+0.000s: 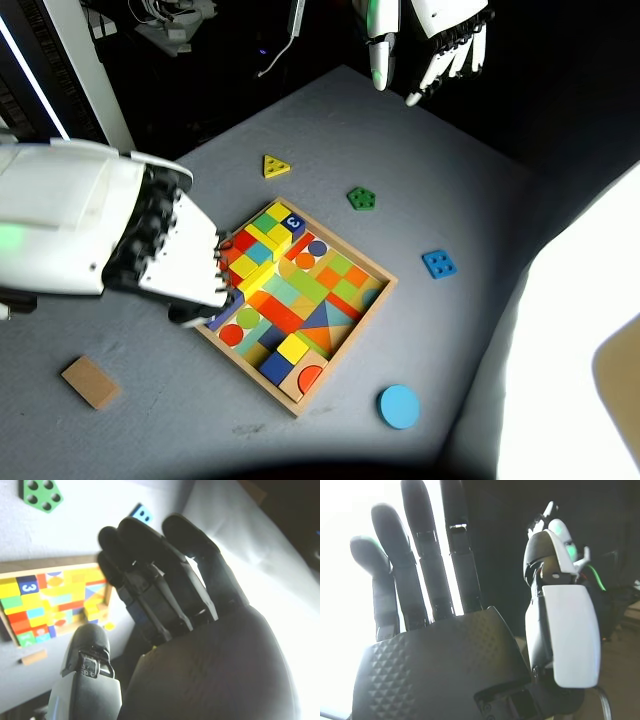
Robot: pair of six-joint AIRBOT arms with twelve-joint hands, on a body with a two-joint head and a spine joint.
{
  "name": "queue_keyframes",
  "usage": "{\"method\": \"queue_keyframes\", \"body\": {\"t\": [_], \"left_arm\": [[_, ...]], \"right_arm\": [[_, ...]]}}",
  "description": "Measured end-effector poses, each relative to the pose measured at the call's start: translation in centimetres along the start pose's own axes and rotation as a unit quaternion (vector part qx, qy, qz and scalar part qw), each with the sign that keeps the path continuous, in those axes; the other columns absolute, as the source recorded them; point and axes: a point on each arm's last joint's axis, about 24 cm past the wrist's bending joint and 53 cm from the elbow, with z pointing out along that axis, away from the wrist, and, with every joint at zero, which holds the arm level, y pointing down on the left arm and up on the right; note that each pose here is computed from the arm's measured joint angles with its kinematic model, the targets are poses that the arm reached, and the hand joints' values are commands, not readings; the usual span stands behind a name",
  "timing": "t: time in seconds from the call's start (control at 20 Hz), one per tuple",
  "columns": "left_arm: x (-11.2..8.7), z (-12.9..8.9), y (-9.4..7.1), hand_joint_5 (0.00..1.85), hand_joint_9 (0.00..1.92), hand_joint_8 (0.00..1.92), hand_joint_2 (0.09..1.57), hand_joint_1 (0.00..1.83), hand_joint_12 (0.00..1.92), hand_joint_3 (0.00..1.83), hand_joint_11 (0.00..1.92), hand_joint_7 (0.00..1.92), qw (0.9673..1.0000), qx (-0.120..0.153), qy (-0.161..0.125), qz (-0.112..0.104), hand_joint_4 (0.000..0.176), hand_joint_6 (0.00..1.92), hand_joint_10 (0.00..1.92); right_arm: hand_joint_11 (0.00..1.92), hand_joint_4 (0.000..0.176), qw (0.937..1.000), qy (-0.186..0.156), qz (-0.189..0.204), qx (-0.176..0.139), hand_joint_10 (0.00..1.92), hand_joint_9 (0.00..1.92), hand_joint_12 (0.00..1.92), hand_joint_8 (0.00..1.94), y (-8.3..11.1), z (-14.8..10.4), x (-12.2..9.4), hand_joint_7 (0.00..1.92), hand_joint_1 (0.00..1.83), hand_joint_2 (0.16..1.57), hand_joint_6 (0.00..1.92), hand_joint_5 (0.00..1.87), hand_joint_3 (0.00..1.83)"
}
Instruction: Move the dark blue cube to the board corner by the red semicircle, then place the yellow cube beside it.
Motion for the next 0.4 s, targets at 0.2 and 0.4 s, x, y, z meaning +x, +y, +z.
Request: {"method": "queue_keyframes", "body": {"t": [0.2, 0.4], "left_arm": [[-0.07, -0.04, -0.04, 0.74, 0.93, 1.28, 1.28, 0.05, 1.86, 0.00, 0.61, 1.00, 1.0000, 0.001, -0.001, -0.001, 0.000, 1.26, 1.58], [-0.10, -0.03, -0.08, 0.74, 0.92, 1.32, 1.28, 0.09, 1.84, 0.00, 0.61, 0.98, 1.0000, 0.001, -0.001, -0.001, 0.000, 1.31, 1.60]], "right_arm": [[0.60, 0.000, 1.0000, -0.001, 0.000, -0.001, 1.44, 0.93, 1.92, 0.97, 0.11, 0.02, -0.11, 1.08, 0.02, 1.21, 1.05, 0.90, 0.00], [0.55, 0.000, 1.0000, -0.007, 0.000, -0.004, 1.49, 0.89, 1.92, 1.05, 0.37, 0.07, -0.58, 1.03, 0.00, 1.21, 1.09, 0.87, 0.00]]}}
